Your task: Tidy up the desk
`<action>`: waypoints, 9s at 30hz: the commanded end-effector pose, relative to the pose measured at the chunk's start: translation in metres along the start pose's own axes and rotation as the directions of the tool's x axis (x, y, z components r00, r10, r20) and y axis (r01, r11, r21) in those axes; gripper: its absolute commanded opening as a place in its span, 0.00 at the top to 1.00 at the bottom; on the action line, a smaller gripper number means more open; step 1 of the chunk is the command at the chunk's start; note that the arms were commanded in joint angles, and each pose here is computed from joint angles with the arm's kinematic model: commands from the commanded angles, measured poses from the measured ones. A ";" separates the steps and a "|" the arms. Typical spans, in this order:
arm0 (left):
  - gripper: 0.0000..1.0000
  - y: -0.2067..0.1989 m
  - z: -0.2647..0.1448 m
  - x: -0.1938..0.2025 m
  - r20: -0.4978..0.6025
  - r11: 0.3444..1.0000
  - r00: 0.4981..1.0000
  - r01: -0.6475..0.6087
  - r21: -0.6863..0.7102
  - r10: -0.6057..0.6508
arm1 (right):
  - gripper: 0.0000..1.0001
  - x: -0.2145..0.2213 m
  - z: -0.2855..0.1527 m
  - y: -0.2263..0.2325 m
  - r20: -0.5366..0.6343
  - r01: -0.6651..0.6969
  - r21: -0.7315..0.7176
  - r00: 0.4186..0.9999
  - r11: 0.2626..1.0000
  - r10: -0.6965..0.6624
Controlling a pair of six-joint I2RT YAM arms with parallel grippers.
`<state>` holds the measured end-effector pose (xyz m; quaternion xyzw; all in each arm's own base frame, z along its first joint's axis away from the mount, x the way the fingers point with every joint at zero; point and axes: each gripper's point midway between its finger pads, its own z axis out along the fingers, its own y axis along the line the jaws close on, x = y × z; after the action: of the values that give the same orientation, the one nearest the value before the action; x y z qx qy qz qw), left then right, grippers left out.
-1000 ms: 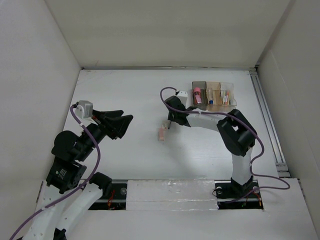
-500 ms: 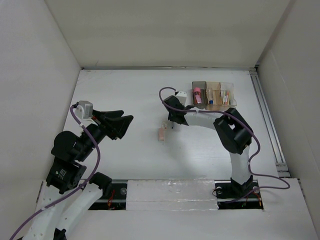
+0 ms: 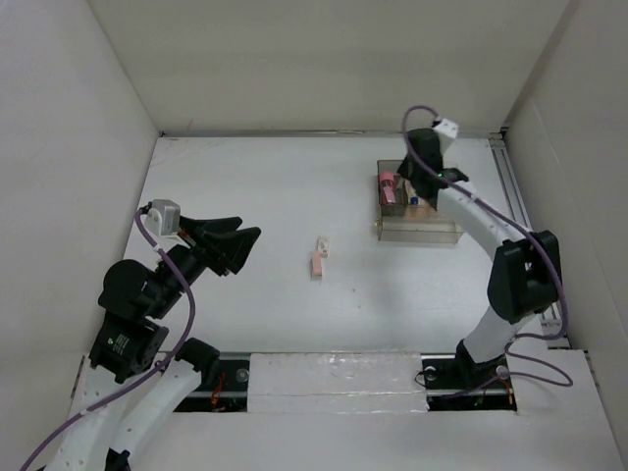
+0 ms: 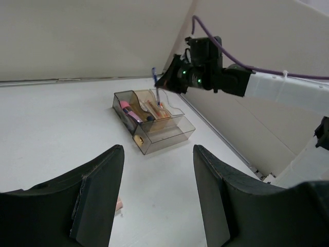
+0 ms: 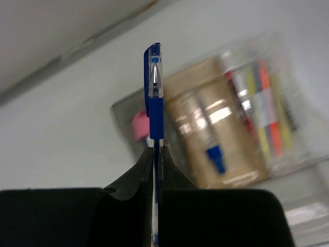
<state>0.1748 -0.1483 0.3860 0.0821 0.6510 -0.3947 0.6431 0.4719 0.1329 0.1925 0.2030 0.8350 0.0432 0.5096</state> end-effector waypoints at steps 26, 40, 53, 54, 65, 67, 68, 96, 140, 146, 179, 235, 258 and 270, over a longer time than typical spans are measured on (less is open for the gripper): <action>0.48 -0.012 -0.007 -0.017 0.068 0.999 0.997 -0.027 0.047 0.024 | 1.00 -0.049 0.100 -0.151 -0.026 0.251 0.291 0.967 0.923 -0.254; 0.47 -0.010 -0.005 -0.015 0.059 0.999 0.998 -0.023 0.038 0.021 | 0.97 -0.015 0.109 -0.163 -0.094 0.227 0.367 0.974 0.902 -0.207; 0.48 -0.009 -0.003 -0.013 0.050 0.999 0.999 -0.022 0.039 0.020 | 0.66 -0.081 0.068 -0.111 0.111 -0.022 0.259 0.994 0.966 -0.007; 0.48 -0.008 -0.002 -0.012 0.046 0.999 0.999 -0.021 0.037 0.019 | 0.75 -0.086 0.059 -0.088 0.134 -0.041 0.195 0.991 0.980 0.015; 0.48 -0.004 0.000 -0.012 0.045 1.000 0.999 -0.017 0.014 0.017 | 0.85 0.033 -0.102 0.114 0.126 0.070 -0.332 0.992 0.941 -0.030; 0.48 -0.004 0.001 -0.011 0.043 1.000 0.999 -0.019 0.016 0.018 | 0.66 0.071 -0.104 0.120 0.086 0.087 -0.340 0.994 0.936 -0.061; 0.48 -0.004 0.000 -0.011 0.045 1.000 0.999 -0.019 0.019 0.019 | 0.61 0.096 -0.115 0.130 0.057 0.110 -0.368 0.994 0.923 -0.095; 0.48 -0.001 0.003 -0.009 0.039 1.000 0.999 -0.017 0.006 0.017 | 0.82 0.276 -0.123 0.104 -0.103 0.290 -0.195 0.944 0.937 -0.313; 0.48 -0.002 0.002 -0.012 0.046 1.000 0.999 -0.020 0.015 0.019 | 0.58 0.057 -0.074 -0.033 -0.016 -0.119 -0.106 0.993 0.987 0.117; 0.47 -0.001 0.003 -0.010 0.040 1.000 0.999 -0.018 0.010 0.017 | 1.00 0.121 -0.115 0.062 -0.101 -0.017 -0.326 0.995 0.945 -0.017; 0.47 -0.004 0.001 -0.010 0.042 0.999 0.999 -0.019 0.026 0.018 | 0.91 0.092 -0.099 0.058 0.003 -0.030 -0.237 1.000 0.971 0.031; 0.18 0.012 0.027 0.009 -0.034 1.000 0.999 0.003 -0.008 -0.003 | 0.42 0.042 -0.341 0.100 0.042 0.042 -0.910 0.999 0.413 -0.010; 0.19 0.072 0.033 0.021 0.011 0.958 1.000 0.013 -0.285 -0.010 | 0.36 0.248 -0.250 0.115 -0.108 0.098 -0.808 0.945 0.581 -0.309; 0.21 0.088 0.041 0.026 0.008 0.941 1.000 -0.006 -0.337 0.010 | 0.35 0.254 -0.243 0.129 -0.132 0.081 -0.793 0.945 0.604 -0.300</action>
<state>0.2541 -0.1312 0.3161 -0.0243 0.7306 -0.2800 0.6223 0.1869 0.3596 0.0963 -0.1575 0.8329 0.3354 0.4111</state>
